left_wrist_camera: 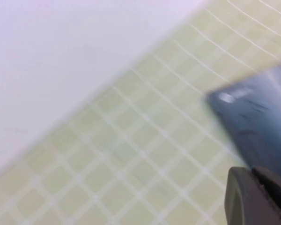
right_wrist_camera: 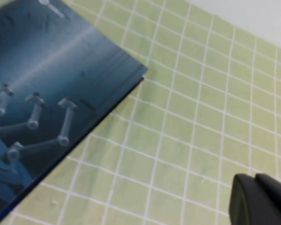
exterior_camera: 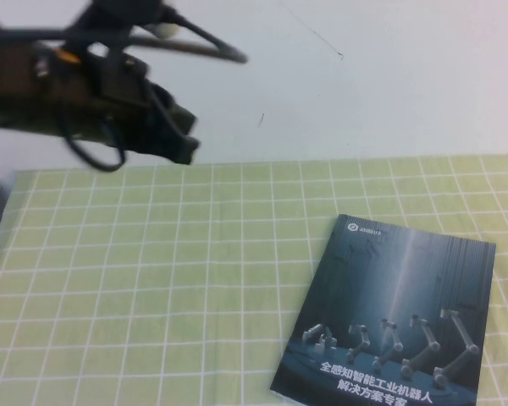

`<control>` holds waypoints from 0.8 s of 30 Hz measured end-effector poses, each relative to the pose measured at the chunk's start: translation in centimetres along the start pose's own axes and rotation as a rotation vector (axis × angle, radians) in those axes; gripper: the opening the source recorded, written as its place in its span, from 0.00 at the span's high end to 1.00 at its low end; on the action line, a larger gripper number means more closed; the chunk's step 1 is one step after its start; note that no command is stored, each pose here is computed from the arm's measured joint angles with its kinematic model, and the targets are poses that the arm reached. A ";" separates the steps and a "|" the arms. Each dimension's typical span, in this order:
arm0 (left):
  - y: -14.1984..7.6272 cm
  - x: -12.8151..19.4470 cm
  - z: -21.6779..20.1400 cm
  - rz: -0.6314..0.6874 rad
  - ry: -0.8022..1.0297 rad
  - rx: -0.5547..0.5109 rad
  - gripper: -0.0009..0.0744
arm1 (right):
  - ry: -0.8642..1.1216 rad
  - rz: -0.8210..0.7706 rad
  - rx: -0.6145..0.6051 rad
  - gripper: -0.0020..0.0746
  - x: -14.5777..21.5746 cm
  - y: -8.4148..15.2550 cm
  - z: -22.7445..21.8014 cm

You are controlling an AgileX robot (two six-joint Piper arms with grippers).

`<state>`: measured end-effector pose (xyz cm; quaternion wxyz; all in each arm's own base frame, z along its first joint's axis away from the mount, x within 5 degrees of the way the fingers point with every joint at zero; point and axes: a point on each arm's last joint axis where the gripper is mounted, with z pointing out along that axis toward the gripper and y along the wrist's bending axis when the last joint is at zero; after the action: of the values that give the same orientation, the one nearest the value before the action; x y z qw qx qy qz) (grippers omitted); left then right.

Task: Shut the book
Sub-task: 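Close the open booklet and leave it lying on the table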

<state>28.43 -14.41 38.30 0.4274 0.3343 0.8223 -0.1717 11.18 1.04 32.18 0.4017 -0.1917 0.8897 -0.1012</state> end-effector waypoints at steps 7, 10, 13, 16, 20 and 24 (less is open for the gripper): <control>-1.3 4.4 -5.1 0.015 -0.189 -0.196 0.99 | -0.171 0.097 -0.077 0.98 5.8 2.5 -0.1; -1.8 7.8 -5.9 0.003 -0.249 -0.264 0.99 | -0.205 0.112 -0.088 0.98 7.6 3.2 0.4; -2.1 11.7 -5.8 -0.005 -0.279 -0.327 0.99 | -0.236 0.123 -0.092 0.98 8.4 3.5 0.6; -2.5 14.6 -6.0 0.015 -0.299 -0.374 0.99 | -0.244 0.153 -0.119 0.98 8.7 3.9 0.7; -3.0 17.4 -5.6 0.013 -0.258 -0.376 0.99 | -0.243 0.169 -0.135 0.98 8.7 4.0 0.7; -3.1 18.3 -5.4 0.009 -0.233 -0.371 0.99 | -0.243 0.172 -0.138 0.98 8.7 4.0 0.7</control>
<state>15.60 -6.22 26.45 0.5742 0.2315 0.7835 -0.0532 5.40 1.00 24.49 0.4997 -0.1530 0.8524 0.0186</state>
